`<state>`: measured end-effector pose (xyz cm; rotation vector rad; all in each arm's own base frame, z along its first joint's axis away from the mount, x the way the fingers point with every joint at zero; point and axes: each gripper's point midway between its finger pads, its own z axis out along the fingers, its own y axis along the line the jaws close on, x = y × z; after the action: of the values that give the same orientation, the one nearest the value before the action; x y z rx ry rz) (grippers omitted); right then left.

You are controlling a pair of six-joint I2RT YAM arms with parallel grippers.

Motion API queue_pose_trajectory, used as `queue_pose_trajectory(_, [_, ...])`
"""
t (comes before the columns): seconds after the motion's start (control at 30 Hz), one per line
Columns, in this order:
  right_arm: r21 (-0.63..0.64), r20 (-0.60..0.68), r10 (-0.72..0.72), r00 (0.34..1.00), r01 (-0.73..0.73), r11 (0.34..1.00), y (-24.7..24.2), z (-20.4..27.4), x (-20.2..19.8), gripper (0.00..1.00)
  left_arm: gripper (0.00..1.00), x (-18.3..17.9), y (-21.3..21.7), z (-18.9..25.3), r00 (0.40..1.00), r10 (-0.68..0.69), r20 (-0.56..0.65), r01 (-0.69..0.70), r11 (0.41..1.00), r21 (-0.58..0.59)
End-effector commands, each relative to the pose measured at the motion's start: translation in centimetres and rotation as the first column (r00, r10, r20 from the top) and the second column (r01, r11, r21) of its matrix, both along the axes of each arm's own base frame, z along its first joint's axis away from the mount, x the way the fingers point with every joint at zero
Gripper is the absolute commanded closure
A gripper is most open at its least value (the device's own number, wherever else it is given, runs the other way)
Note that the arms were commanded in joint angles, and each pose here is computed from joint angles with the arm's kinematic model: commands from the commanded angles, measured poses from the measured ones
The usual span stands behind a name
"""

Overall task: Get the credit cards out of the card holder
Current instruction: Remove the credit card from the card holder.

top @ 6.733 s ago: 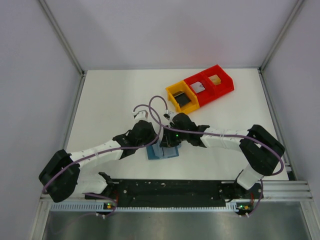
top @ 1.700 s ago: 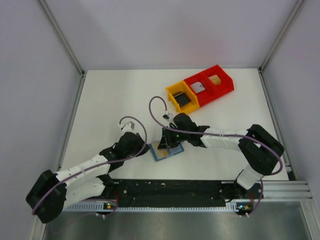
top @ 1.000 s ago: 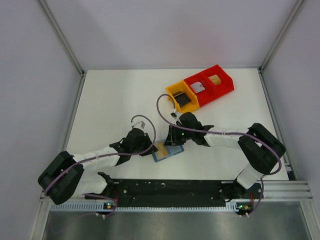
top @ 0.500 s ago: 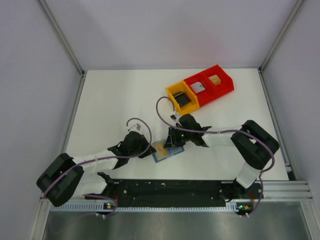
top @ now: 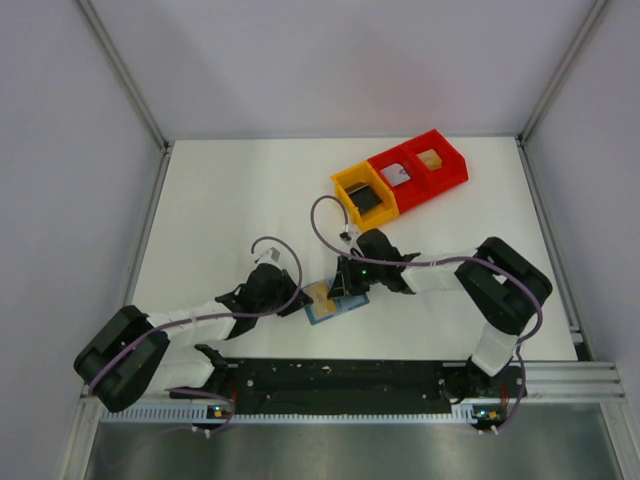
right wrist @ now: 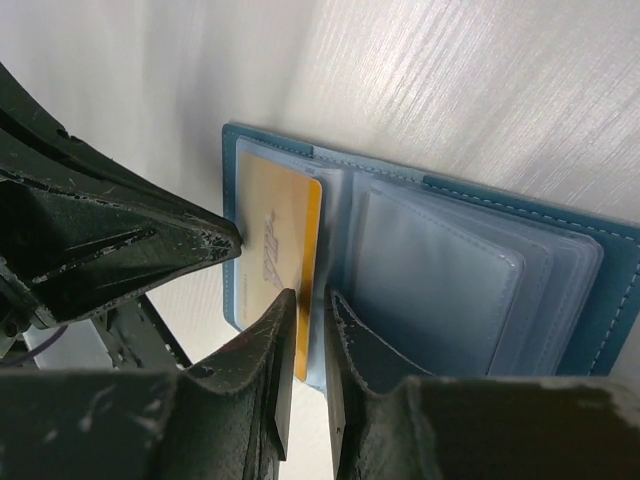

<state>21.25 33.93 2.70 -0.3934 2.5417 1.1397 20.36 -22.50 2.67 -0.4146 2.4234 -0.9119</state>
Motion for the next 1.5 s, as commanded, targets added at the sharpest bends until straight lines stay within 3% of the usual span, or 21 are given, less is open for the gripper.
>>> queue_pose_trajectory(0.0, [0.060,0.006,0.017,1.000,-0.017,0.998,0.9,0.9,0.3,0.83,0.94,-0.9,1.3,-1.9,0.999,0.014,-0.043,-0.011,0.998,0.062])
queue_pose_trajectory(0.17, [0.107,0.008,0.028,1.000,-0.029,0.994,1.5,1.9,0.3,0.85,0.94,-0.8,1.2,-2.0,0.999,0.007,-0.048,-0.004,0.998,0.063])
queue_pose_trajectory(0.4, [0.100,0.003,0.010,1.000,-0.010,0.995,0.9,1.5,0.6,1.00,0.94,-0.9,1.4,-1.9,0.999,0.012,-0.046,-0.009,0.998,0.068])
queue_pose_trajectory(0.87, [0.069,-0.008,-0.039,0.999,0.039,0.997,-1.8,0.2,1.9,1.00,0.94,-0.5,1.3,-1.1,1.000,0.004,-0.020,-0.002,0.997,0.073])
queue_pose_trajectory(1.23, [0.071,-0.008,-0.036,0.999,0.037,0.997,-1.7,0.4,2.0,1.00,0.89,1.4,-1.2,5.0,0.982,-0.079,0.170,0.085,0.996,-0.032])
queue_pose_trajectory(1.47, [0.074,-0.011,-0.036,0.999,0.036,0.997,-1.7,0.3,1.9,1.00,0.89,3.1,-1.8,4.4,0.979,-0.097,0.177,0.094,0.995,0.030])
